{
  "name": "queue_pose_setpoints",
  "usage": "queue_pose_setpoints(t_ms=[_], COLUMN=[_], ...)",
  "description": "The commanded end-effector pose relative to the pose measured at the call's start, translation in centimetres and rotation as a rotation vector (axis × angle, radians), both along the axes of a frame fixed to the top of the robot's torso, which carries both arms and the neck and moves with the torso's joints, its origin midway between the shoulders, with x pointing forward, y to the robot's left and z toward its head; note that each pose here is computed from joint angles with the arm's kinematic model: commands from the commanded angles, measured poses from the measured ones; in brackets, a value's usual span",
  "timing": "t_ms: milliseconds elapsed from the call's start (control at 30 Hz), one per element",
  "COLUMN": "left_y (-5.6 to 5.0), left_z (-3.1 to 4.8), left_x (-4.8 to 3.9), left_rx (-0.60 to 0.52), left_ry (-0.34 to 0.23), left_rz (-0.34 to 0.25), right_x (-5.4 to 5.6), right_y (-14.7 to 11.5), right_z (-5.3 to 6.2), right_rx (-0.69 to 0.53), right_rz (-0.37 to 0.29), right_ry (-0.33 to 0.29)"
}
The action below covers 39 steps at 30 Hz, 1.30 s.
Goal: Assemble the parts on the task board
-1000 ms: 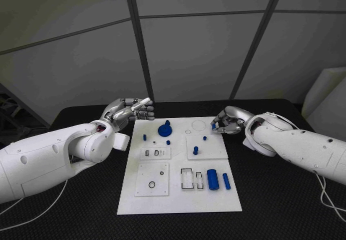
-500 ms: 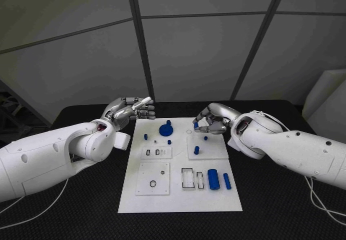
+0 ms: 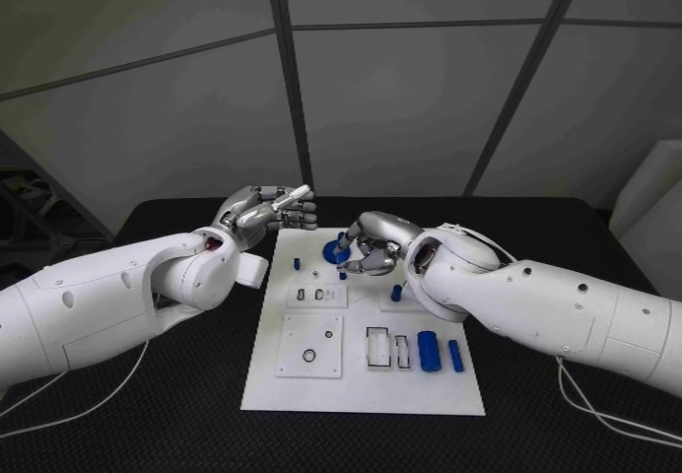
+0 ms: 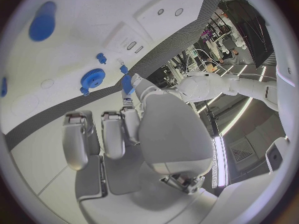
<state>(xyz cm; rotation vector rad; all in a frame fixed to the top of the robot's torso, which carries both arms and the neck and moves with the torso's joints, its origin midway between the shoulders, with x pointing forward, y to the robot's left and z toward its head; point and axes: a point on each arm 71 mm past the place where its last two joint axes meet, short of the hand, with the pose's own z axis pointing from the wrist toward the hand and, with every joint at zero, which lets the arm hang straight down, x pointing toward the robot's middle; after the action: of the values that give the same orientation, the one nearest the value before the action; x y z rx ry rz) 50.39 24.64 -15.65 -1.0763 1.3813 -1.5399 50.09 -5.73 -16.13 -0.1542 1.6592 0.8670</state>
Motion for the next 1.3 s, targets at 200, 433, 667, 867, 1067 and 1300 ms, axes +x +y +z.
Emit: queue_pose_setpoints(t_ms=[200,433,667,867,1067,1300], left_y=[-0.2,-0.3,-0.4,-0.4,-0.3,-0.3], left_z=[0.14,0.14,0.13,0.13,0.12,0.12], left_x=[0.05,0.07,0.10,0.10,0.10,0.09], left_rx=[-0.002,-0.003,-0.003,-0.003,-0.002,-0.002], left_ry=[-0.004,-0.004,-0.004,-0.004,-0.003,-0.003], left_rz=[-0.014,-0.014,-0.015,-0.016,-0.015,-0.016], right_x=[-0.7,-1.2,-1.5,-1.5,-1.7,-1.8], right_y=[1.9,2.8,3.3,3.3,3.5,3.6], right_z=[-2.2,-3.4,-4.0,-4.2,-4.3,-4.4], right_rx=[-0.109,-0.138,-0.156,-0.165,-0.168,-0.175], right_rz=[-0.032,-0.025,-0.013,-0.010,0.002,0.008], right_ry=[0.016,0.005,0.007,0.013,0.019,0.025])
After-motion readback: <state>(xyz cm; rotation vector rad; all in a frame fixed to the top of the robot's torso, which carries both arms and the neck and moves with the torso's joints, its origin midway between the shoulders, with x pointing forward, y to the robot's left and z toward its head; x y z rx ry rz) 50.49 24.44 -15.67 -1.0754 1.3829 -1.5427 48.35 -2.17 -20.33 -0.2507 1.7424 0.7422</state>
